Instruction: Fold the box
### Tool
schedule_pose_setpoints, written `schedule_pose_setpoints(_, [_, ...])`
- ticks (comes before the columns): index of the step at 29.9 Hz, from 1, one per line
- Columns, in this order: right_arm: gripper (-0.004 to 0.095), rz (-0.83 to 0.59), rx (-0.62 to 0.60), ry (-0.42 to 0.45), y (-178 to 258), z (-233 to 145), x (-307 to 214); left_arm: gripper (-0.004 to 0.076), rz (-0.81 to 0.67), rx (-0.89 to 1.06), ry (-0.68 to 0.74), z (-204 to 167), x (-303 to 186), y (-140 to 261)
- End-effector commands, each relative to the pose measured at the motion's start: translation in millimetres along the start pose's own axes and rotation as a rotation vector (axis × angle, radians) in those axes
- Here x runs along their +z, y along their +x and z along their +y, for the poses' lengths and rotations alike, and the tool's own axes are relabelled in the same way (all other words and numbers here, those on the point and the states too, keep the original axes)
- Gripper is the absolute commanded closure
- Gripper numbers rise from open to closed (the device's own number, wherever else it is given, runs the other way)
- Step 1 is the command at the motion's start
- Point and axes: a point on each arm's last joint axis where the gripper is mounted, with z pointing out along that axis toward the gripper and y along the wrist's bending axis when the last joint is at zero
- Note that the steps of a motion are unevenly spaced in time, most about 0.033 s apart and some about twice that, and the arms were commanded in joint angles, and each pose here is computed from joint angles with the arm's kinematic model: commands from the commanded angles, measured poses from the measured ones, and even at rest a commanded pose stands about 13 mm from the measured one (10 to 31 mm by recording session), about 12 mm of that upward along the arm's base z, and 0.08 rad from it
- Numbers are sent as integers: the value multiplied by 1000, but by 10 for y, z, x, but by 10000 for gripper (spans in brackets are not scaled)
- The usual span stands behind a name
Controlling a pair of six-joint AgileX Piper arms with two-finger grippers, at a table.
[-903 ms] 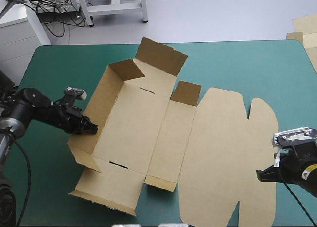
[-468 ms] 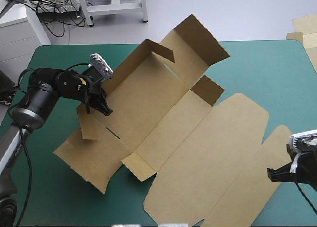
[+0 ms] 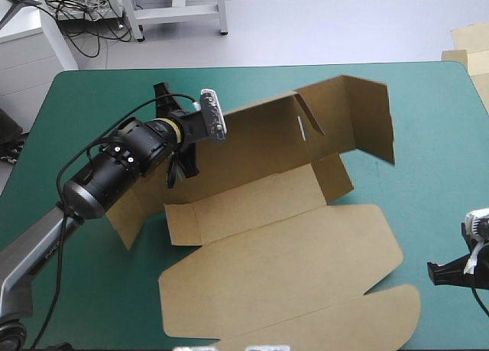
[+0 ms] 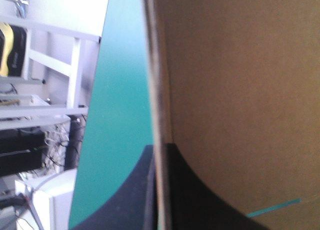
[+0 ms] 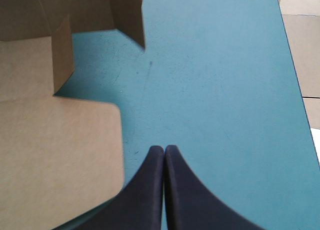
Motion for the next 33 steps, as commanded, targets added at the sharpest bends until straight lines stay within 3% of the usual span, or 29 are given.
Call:
schedule_pose_setpoints(1, [928,-73,5,29,-104,-35,-51,734,-156,60,-124,85,-284,-254])
schedule_pose_setpoints(16, [928,-27,24,26,-62,-32,-49,734,-222,306,-170,-271,-286,-373])
schedule_pose_setpoints(33, [928,-21,44,23,-56,-30,-49,734,-206,319,-182,-677,-25,-212])
